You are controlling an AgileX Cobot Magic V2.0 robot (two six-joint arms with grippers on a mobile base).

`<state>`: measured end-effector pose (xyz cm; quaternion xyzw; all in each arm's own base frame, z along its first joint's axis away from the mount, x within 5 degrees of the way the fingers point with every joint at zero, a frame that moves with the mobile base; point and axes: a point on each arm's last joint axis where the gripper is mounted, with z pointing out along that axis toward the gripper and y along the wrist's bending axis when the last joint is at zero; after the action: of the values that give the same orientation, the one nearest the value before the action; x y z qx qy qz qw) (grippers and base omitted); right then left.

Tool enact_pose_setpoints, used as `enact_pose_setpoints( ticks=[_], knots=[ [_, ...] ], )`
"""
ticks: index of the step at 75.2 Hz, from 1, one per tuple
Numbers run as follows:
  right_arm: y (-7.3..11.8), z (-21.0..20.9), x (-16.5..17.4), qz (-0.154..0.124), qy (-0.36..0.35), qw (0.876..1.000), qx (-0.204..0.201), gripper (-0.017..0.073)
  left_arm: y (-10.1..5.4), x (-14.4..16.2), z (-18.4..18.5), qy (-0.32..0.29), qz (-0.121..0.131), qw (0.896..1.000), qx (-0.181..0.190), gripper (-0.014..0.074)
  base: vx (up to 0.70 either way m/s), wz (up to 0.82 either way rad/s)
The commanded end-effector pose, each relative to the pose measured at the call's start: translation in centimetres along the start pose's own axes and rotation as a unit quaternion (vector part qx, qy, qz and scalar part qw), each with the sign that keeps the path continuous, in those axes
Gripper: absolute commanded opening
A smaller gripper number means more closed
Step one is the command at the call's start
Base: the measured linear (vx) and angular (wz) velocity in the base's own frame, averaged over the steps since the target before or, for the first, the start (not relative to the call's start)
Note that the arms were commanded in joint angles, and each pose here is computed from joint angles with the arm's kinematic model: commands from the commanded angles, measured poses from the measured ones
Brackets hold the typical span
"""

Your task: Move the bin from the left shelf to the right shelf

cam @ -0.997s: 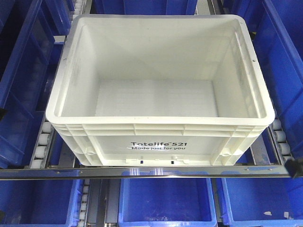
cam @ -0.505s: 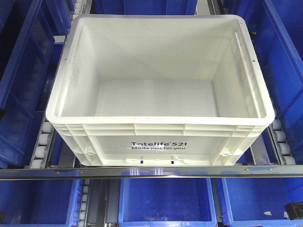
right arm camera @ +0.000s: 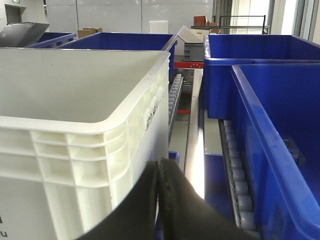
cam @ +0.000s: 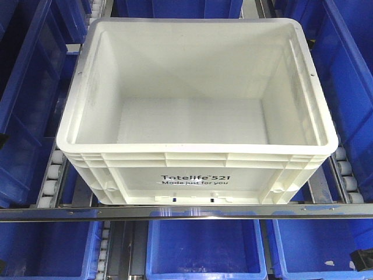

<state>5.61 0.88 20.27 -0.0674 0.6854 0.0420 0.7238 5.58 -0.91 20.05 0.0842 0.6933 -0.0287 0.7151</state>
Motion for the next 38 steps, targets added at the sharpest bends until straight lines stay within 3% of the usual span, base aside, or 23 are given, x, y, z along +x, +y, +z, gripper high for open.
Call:
enact_pose_setpoints(
  ticks=[1,38],
  knots=[
    [-0.02,-0.04,-0.07,-0.008,-0.031,0.999,0.003,-0.0008,0.11,-1.32,-0.2,-0.05,-0.004,0.999,-0.004,-0.0007,0.0,0.0],
    [-0.02,-0.04,-0.07,-0.008,-0.031,0.999,0.003,-0.0008,0.11,-1.32,-0.2,-0.05,-0.004,0.999,-0.004,-0.0006,0.0,0.0]
  ],
)
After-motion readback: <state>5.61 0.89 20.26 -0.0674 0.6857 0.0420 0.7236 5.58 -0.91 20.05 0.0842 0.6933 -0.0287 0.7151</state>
